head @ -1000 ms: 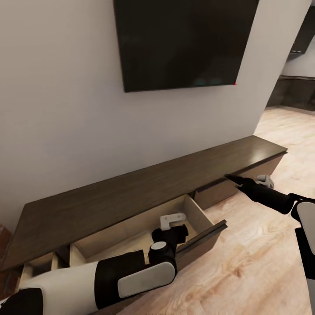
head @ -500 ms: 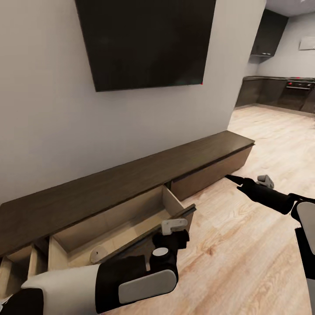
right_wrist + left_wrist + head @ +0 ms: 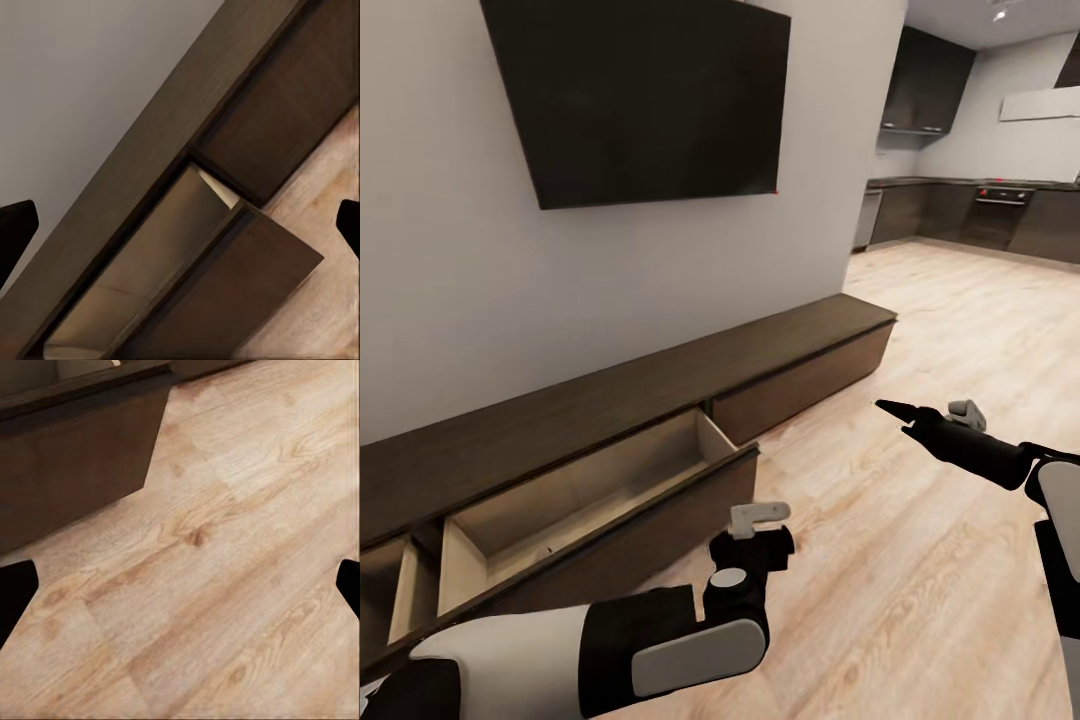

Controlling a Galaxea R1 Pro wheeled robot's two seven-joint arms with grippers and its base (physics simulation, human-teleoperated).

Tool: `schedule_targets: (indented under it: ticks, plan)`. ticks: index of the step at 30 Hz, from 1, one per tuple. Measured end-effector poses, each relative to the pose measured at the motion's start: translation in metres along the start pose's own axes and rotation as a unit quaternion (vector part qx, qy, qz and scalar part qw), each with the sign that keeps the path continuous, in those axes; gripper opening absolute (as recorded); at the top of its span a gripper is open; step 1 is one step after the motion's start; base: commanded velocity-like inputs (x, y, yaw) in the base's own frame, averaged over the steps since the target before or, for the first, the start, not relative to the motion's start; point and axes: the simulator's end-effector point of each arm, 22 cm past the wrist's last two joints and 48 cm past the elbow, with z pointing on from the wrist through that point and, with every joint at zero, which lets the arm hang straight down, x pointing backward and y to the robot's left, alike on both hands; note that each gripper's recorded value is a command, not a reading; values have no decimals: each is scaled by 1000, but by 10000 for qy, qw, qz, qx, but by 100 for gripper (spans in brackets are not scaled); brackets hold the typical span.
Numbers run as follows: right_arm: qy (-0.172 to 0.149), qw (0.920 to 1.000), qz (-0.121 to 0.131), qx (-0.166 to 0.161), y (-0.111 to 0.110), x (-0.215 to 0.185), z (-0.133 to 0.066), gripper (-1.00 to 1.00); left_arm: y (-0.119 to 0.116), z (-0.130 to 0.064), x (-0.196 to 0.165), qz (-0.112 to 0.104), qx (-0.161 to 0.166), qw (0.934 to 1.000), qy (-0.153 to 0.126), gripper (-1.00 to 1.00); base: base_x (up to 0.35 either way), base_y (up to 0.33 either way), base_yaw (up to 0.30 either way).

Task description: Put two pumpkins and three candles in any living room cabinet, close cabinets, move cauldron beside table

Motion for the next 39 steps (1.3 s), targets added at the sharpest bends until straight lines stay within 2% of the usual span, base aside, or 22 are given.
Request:
schedule_targets:
  ticks: [8,14,16,19,23,24,27,28,31,32,33,34,35,36,37,39]
  plan:
    - [-34,10000,-19,-22,4,-3,-3,100,-2,-4,5,112,29,9999,5,100,-128,-149,-179]
    - [-34,10000,-5,-6,3,0,-6,100,-2,-8,25,273,32,9994,202,100,-12,-23,-179]
    - [-50,10000,17,21,0,2,-7,100,1,-10,29,353,-40,9991,227,100,-2,-4,-179]
    - [-279,9994,15,193,-12,1,-9,100,17,-6,41,582,-315,9975,252,100,-1,-1,-180]
    - [-566,9965,-124,599,-34,5,-10,100,42,5,54,893,-672,9934,257,100,0,0,-184]
    - [-674,9928,-297,944,-50,14,-10,100,56,12,59,974,-872,9910,302,100,0,0,-185]
    - [-856,9842,-595,1430,-72,25,-14,100,70,19,62,1016,-1075,9884,342,100,0,0,-185]
    - [-991,9774,-776,1696,-84,31,-18,100,77,22,63,1032,-1170,9871,346,100,0,0,-187]
    - [-1200,9630,-1112,2142,-104,49,-27,100,85,24,68,1187,-1259,9843,336,100,0,0,-189]
    - [-1216,9607,-1161,2209,-107,54,-29,100,86,23,70,1243,-1259,9837,331,100,0,0,-190]
    - [-1196,9549,-1266,2404,-118,70,-31,100,88,22,76,1389,-1254,9818,324,100,0,0,-190]
    - [-1142,9514,-1315,2539,-128,84,-32,100,90,22,79,1442,-1262,9810,298,100,0,0,-190]
    - [-1081,9483,-1356,2660,-137,98,-31,100,93,22,82,1452,-1282,9807,260,100,0,0,-190]
    - [-1009,9382,-1481,2960,-166,137,-29,100,102,20,98,1277,-1275,9836,39,100,0,0,-190]
    - [-900,9371,-1457,3041,-177,152,-29,100,104,19,103,1298,-1249,9836,-10,100,0,0,-190]
    - [-880,9334,-1473,3151,-192,171,-32,100,108,15,114,1332,-1176,9840,-127,100,0,0,-175]
